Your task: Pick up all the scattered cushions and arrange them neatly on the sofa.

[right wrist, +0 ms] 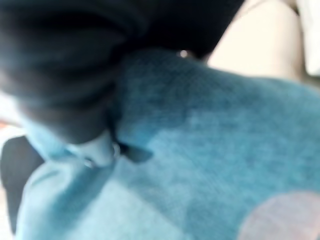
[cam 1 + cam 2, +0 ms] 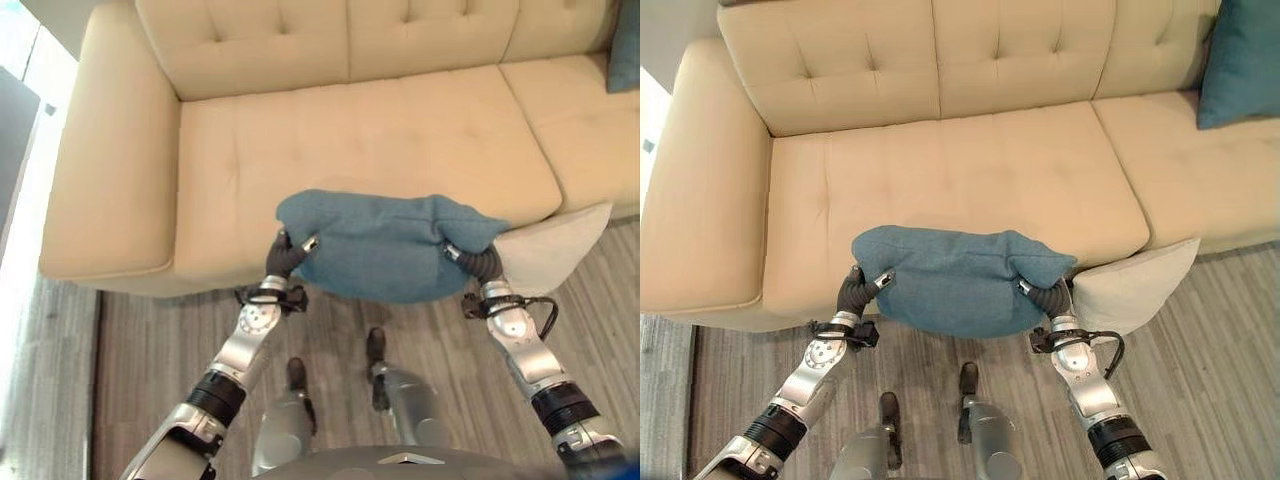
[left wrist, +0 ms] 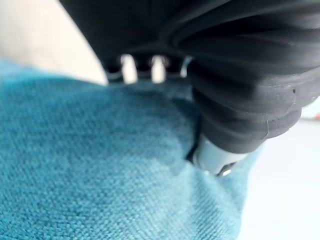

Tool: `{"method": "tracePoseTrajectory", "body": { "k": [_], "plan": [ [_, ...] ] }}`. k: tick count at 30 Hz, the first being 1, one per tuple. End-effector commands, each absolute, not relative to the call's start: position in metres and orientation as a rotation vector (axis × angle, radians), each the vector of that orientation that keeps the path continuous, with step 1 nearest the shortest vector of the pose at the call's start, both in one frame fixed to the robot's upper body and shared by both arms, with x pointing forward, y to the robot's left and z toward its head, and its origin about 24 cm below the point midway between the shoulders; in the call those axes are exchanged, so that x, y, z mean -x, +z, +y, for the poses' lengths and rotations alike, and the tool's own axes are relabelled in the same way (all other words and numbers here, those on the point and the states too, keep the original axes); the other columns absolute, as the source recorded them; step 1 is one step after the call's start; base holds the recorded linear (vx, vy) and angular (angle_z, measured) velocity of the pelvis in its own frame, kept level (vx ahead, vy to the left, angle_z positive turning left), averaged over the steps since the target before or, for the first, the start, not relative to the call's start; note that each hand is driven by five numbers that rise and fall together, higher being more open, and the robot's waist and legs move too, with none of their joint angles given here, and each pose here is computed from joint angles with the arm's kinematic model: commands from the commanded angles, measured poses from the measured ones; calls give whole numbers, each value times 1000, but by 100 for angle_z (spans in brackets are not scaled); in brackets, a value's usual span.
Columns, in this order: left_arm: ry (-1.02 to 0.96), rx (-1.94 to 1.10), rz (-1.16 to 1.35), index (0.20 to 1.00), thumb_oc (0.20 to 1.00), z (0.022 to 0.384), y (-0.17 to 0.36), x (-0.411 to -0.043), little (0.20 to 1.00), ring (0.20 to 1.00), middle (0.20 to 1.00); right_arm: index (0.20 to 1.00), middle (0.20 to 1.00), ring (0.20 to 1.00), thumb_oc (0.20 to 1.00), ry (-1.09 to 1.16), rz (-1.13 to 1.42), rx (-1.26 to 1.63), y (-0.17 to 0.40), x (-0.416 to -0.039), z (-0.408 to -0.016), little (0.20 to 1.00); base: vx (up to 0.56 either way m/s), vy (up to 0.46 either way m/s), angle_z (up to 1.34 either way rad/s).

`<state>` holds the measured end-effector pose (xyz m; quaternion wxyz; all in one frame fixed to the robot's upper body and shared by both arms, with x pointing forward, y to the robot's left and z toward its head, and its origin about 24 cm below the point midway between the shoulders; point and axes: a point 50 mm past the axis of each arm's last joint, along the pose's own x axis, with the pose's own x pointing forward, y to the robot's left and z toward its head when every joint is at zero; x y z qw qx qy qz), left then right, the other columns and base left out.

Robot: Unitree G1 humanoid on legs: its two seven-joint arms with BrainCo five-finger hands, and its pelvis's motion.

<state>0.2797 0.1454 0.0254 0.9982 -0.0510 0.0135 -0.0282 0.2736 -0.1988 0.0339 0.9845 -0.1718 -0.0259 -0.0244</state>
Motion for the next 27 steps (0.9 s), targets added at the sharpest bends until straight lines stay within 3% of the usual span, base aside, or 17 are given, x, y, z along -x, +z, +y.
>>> {"method": "tracePoseTrajectory", "body": {
  "k": [1, 18, 27],
  "plan": [
    [-151, 162, -87, 200, 200, 131, 46, -282, 200, 200, 200, 200, 200, 200, 200, -60, -181, 326, 56, -272, -200, 200, 316, 73, 26],
    [-111, 100, -130, 200, 200, 149, 53, -274, 200, 200, 200, 200, 200, 200, 200, -41, -197, 346, 60, -278, -189, 200, 213, 191, -37],
    [-94, 117, -110, 200, 200, 150, 46, -274, 200, 200, 200, 200, 200, 200, 200, -35, -217, 386, 66, -279, -193, 200, 194, -28, 10]
  ]
}}
